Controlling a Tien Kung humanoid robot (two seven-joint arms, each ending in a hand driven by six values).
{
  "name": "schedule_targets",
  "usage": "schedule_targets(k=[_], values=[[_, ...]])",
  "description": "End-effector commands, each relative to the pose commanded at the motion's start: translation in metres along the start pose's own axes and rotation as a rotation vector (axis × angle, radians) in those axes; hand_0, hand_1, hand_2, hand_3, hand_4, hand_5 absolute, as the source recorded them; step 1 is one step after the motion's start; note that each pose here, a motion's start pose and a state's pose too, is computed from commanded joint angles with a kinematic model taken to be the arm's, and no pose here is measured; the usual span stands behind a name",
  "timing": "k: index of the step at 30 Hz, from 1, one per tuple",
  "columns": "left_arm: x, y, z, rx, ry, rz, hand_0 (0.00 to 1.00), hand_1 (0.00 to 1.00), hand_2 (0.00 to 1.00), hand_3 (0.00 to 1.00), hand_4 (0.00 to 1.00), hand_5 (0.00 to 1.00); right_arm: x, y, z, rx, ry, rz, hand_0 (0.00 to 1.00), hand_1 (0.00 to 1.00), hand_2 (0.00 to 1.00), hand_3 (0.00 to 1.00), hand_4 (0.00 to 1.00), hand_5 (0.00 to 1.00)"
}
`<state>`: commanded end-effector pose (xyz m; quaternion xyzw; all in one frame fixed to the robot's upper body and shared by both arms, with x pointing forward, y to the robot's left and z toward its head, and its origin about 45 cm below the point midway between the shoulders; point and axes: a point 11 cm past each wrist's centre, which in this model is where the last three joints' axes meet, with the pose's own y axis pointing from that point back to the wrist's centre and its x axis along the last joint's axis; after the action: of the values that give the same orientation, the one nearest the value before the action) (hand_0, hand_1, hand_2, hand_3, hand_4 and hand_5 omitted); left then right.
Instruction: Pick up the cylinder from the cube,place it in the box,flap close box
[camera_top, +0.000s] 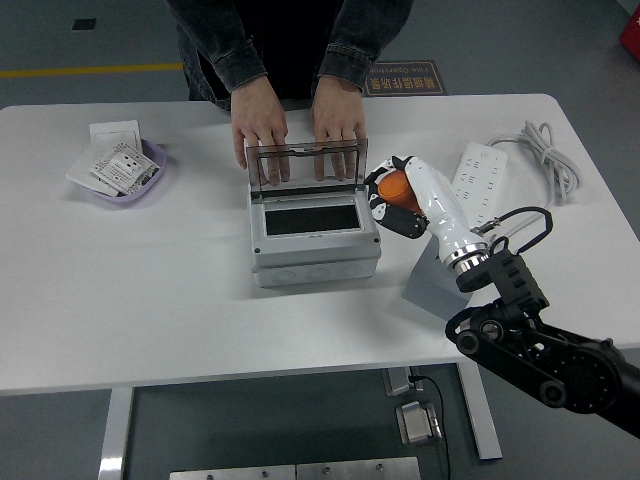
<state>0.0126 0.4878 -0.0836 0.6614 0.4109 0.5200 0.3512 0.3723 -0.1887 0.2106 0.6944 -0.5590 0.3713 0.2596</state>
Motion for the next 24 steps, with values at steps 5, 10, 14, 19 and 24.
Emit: schedule_targets(k=[5,10,14,19,24], values=[[0.003,0.0,0.0,0.004,-0.002,0.007,0.593,0.682,0.585,0.623,0.712,0.255,-0.008,-0.023,-0.018,0.036,0.176,-0.036,0.002,0.095,0.261,0.228,0.002,0.035],[0.005,0.0,-0.002,0.02,-0.009,0.01,0.595,0.684,0.588,0.622,0.712,0.256,-0.017,-0.042,-0.04,0.093,0.269,-0.077,0.002,0.088,0.249,0.219,0.002,0.039],[0.006,0.0,-0.005,0.044,-0.016,0.009,0.596,0.685,0.588,0.619,0.713,0.26,-0.024,-0.053,-0.055,0.13,0.307,-0.112,0.002,0.091,0.242,0.217,0.002,0.033],[0.008,0.0,-0.01,0.079,-0.024,0.008,0.596,0.685,0.588,0.619,0.713,0.26,-0.038,-0.059,-0.066,0.161,0.341,-0.156,0.002,0.091,0.242,0.217,0.002,0.033],[0.009,0.0,-0.012,0.095,-0.027,0.009,0.595,0.689,0.59,0.62,0.713,0.26,-0.052,-0.058,-0.07,0.185,0.362,-0.198,0.002,0.095,0.241,0.217,0.002,0.03]])
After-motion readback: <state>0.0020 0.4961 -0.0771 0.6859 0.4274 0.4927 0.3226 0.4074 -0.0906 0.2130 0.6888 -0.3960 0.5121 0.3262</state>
